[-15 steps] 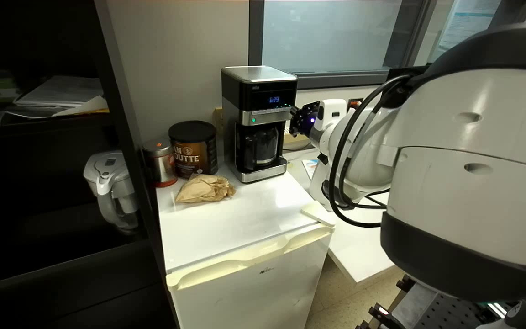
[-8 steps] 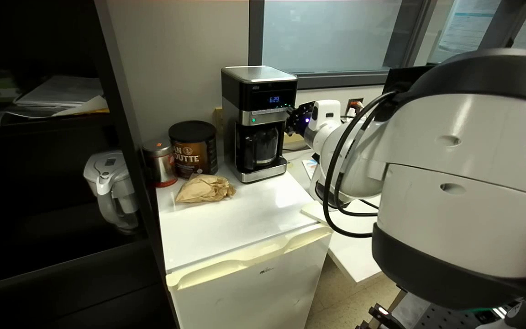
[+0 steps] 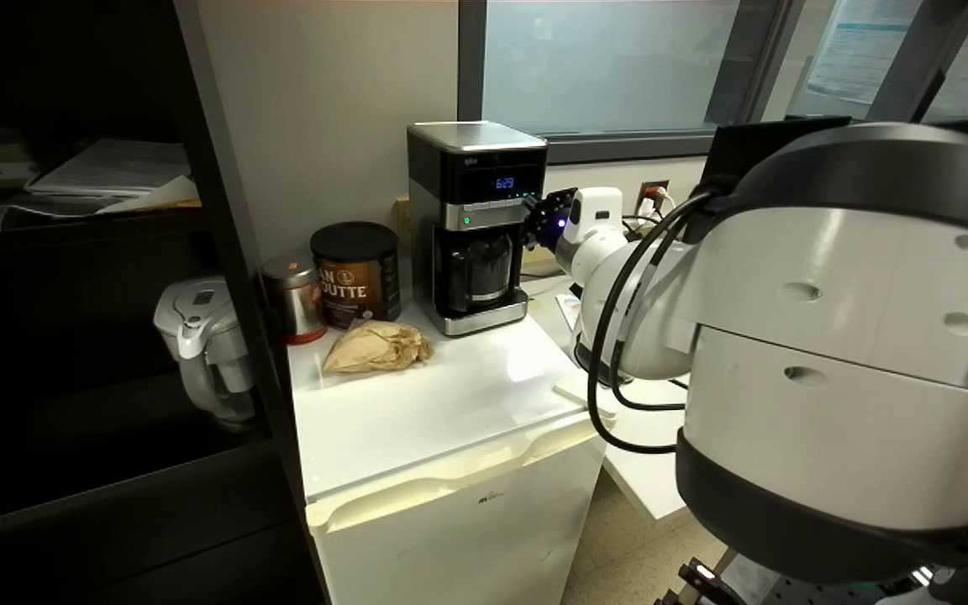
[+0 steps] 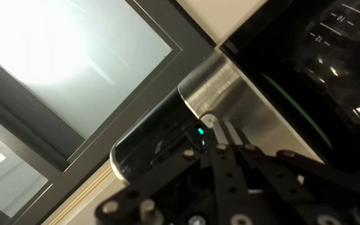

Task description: Press the coffee maker

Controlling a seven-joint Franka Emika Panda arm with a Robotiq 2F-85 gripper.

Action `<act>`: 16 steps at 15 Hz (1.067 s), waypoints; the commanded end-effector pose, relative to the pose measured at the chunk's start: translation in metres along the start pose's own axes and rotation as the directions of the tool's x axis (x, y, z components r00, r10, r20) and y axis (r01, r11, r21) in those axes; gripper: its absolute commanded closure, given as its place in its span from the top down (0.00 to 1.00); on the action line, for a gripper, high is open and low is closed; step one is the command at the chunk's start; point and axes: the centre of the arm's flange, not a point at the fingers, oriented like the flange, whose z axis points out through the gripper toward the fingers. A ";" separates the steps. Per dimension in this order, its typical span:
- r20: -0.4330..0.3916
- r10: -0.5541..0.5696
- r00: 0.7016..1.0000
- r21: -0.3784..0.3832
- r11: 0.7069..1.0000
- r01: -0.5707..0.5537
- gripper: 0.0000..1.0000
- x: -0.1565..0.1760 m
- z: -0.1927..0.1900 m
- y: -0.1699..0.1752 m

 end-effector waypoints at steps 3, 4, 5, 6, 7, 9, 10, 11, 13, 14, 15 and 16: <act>-0.010 0.012 1.000 -0.017 1.000 -0.012 0.03 -0.001 0.013 -0.012; -0.012 0.014 1.000 -0.017 1.000 -0.014 0.03 -0.001 0.012 -0.012; -0.013 0.018 1.000 -0.016 1.000 -0.018 0.03 0.000 0.011 -0.011; -0.013 0.021 1.000 -0.015 1.000 -0.021 0.03 0.000 0.010 -0.009; -0.015 0.025 1.000 -0.012 1.000 -0.025 0.03 0.001 0.008 -0.007; -0.025 0.040 0.999 -0.006 0.999 -0.040 0.03 0.004 0.001 0.000; -0.029 0.051 0.998 -0.002 0.999 -0.051 0.03 0.006 -0.001 0.003; -0.034 0.062 0.998 0.004 0.998 -0.061 0.03 0.008 -0.005 0.006; -0.043 0.086 0.995 0.019 0.996 -0.085 0.03 0.014 -0.012 0.012; -0.046 0.100 0.994 0.026 0.995 -0.099 0.03 0.016 -0.014 0.015; -0.044 0.112 0.993 0.038 0.993 -0.110 0.03 0.019 -0.017 0.018; -0.041 0.123 0.992 0.048 0.992 -0.121 0.03 0.022 -0.020 0.022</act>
